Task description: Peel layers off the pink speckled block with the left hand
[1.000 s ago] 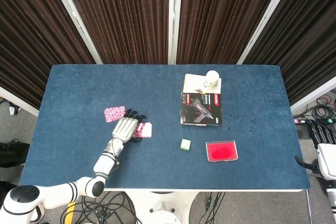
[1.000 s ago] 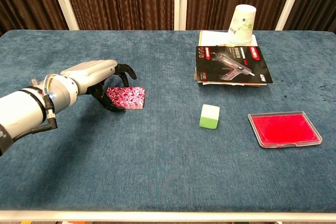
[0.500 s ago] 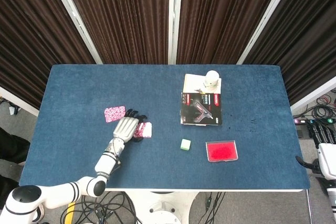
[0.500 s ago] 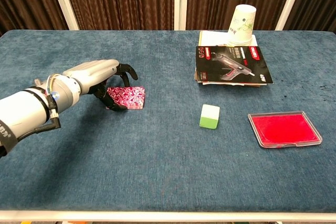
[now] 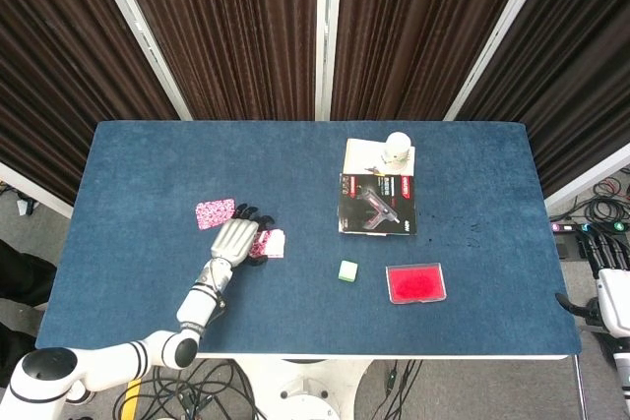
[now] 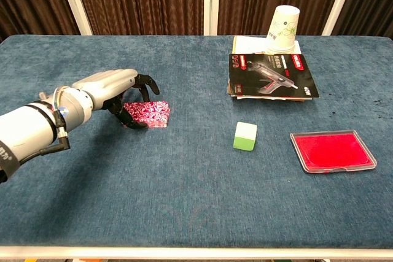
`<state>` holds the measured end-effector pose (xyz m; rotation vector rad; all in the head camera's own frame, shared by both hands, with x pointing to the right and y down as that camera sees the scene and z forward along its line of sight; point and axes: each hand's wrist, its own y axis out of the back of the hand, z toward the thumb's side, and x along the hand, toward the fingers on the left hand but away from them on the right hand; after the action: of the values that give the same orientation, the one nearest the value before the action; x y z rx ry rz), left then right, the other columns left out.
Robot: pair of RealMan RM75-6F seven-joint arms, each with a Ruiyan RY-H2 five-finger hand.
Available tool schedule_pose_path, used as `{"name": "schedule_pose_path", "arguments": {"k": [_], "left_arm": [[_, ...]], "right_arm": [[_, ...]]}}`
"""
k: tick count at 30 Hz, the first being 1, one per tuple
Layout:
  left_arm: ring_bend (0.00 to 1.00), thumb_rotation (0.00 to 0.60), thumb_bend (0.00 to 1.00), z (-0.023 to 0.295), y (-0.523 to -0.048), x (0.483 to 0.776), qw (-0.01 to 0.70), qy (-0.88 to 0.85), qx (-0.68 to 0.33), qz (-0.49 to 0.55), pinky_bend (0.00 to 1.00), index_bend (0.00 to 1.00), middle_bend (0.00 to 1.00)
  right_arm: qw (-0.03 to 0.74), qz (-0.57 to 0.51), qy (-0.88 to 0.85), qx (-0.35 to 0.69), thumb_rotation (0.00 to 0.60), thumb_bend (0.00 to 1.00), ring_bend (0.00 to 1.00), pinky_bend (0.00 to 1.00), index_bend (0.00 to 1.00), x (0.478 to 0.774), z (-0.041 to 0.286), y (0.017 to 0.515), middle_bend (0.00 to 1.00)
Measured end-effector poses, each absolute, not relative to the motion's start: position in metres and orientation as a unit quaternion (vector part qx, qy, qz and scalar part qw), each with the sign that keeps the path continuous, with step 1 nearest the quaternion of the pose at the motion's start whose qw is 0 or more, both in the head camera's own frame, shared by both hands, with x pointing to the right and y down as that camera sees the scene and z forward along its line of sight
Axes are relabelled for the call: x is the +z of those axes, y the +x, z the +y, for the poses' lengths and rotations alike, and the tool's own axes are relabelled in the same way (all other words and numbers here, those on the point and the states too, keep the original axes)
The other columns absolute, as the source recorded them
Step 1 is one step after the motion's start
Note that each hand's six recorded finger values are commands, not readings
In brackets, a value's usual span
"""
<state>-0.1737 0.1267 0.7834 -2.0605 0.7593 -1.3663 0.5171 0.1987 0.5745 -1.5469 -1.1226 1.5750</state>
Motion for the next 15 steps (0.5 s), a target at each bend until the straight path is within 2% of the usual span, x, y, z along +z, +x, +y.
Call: {"name": "schedule_pose_path", "arguments": {"k": [15], "left_arm": [[0.1,0.6,0.25,0.1271,-0.175,0.7827,0.263,-0.769,-0.507,0.289,0.04,0.28,0.38]], "right_arm": [[0.325,-0.426,-0.59,0.603,0.6,0.07,0.0,0.0,0.0,0.576,0.1993,0.517,0.0]]}}
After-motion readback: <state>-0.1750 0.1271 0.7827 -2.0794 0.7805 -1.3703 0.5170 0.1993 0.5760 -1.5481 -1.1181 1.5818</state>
